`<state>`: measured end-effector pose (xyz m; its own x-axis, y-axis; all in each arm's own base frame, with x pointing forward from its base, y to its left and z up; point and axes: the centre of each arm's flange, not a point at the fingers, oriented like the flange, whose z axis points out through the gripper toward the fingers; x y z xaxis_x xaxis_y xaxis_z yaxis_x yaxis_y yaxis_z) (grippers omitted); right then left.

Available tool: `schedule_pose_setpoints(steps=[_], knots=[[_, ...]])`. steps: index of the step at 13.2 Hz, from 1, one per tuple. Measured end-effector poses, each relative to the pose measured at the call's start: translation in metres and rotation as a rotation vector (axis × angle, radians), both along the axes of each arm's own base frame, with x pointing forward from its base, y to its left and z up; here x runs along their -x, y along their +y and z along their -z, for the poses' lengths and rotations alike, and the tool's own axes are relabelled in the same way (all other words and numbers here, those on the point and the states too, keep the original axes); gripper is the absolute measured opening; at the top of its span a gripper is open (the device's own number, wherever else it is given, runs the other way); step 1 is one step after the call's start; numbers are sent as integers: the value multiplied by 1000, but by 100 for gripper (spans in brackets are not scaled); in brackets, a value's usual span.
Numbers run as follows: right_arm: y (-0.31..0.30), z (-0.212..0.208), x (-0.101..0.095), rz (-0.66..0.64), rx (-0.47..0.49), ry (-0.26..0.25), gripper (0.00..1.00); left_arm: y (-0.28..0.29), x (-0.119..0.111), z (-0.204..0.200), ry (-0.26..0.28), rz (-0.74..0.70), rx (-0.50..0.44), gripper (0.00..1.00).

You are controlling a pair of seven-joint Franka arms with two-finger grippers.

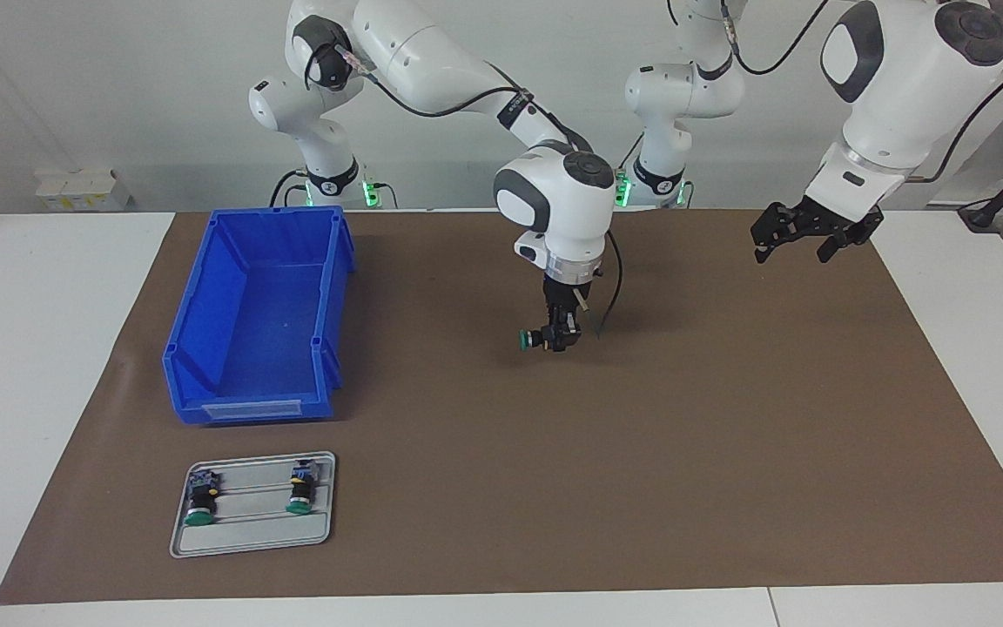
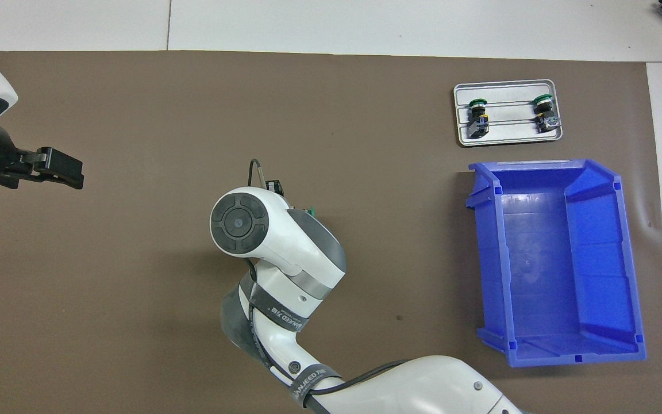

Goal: Place and press button with both arms
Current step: 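Carry the button to the table middle and set it down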

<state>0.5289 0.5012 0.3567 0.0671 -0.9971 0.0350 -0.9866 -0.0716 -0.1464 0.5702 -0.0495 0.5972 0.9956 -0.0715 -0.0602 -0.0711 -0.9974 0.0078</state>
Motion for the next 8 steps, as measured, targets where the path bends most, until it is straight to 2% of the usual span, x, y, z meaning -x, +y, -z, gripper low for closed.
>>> schedule_pose_setpoints(steps=[8], knots=[[1,57,19,-8,-25,15,41,0,0,0,0,0,0,100]])
